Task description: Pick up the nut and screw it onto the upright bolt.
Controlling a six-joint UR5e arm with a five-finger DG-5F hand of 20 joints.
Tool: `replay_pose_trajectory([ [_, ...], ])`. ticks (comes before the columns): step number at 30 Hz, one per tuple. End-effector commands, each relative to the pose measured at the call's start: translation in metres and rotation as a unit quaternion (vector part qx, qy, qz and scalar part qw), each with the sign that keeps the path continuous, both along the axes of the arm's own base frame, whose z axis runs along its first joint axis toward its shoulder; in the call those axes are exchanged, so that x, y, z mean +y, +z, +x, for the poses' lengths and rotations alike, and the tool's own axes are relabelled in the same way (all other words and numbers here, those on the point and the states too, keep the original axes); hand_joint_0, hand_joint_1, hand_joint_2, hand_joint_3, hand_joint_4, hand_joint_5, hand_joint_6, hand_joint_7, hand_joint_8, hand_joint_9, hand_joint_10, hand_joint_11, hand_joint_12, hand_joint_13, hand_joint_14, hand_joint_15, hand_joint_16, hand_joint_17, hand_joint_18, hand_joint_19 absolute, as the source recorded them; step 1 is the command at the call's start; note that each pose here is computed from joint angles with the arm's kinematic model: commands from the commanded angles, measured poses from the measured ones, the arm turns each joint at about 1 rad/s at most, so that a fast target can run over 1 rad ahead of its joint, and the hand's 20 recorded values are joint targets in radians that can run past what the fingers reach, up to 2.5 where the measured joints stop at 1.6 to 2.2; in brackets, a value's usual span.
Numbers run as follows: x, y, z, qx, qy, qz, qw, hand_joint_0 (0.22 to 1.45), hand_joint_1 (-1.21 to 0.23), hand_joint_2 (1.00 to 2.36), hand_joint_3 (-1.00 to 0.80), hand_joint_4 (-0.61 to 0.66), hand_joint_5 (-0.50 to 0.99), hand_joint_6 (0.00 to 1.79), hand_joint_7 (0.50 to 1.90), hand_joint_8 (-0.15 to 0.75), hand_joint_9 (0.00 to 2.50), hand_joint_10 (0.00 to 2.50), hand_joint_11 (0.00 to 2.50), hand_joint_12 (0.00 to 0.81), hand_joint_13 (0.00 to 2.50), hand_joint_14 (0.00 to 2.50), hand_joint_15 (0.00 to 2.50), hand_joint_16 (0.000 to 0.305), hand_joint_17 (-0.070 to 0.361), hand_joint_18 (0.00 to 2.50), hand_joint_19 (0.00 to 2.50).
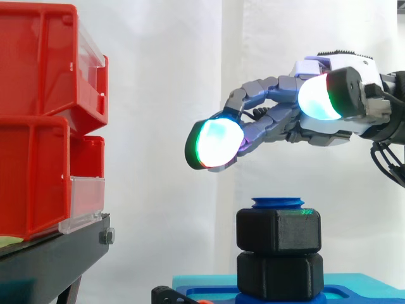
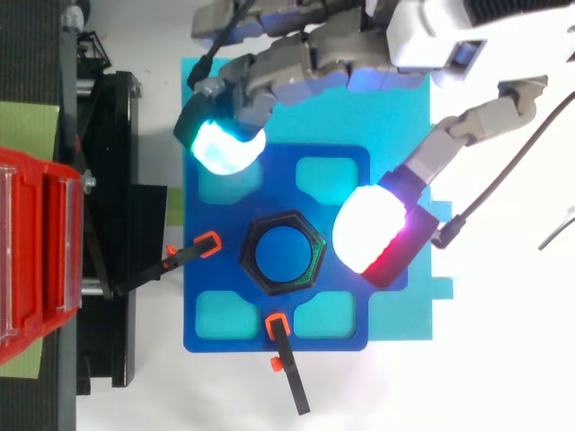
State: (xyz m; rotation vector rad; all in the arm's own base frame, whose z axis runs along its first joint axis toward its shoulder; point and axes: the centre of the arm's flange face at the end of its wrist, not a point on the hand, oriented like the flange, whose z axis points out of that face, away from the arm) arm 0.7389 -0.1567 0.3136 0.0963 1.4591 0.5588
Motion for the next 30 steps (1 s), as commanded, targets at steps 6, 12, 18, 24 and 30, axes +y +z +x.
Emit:
replay_pose_trajectory([
  [6, 0.027, -0.028, 0.001, -0.01, -0.015, 0.008, 0.9998, 0.42, -0.32, 1.0, -0.5, 0.16, -0.17, 0.5, 0.64, 0.25, 0.5, 0.0, 0.0, 0.345, 0.27, 0.0, 0.0, 0.041, 0.092, 0.0, 0.0],
  [12, 0.038, -0.034, 0.002, -0.017, -0.012, 0.017, 0.9997, 0.42, -0.32, 1.0, -0.5, 0.16, -0.18, 0.5, 0.64, 0.248, 0.48, 0.0, 0.0, 0.352, 0.25, 0.0, 0.0, 0.042, 0.095, 0.0, 0.0],
  [18, 0.049, -0.034, 0.004, -0.013, -0.009, 0.018, 0.9997, 0.42, -0.32, 1.0, -0.5, 0.16, -0.18, 0.5, 0.64, 0.248, 0.46, 0.0, 0.0, 0.353, 0.24, 0.0, 0.0, 0.042, 0.095, 0.0, 0.0],
  [24, 0.054, -0.043, 0.001, -0.006, -0.008, 0.019, 0.9998, 0.42, -0.32, 1.0, -0.5, 0.16, -0.18, 0.5, 0.65, 0.251, 0.46, 0.0, 0.0, 0.354, 0.24, 0.0, 0.0, 0.042, 0.095, 0.0, 0.0],
  [30, 0.054, -0.044, 0.001, -0.007, -0.009, 0.019, 0.9998, 0.42, -0.32, 1.0, -0.5, 0.16, -0.17, 0.5, 0.66, 0.253, 0.46, 0.0, 0.0, 0.354, 0.24, 0.0, 0.0, 0.043, 0.096, 0.0, 0.0],
])
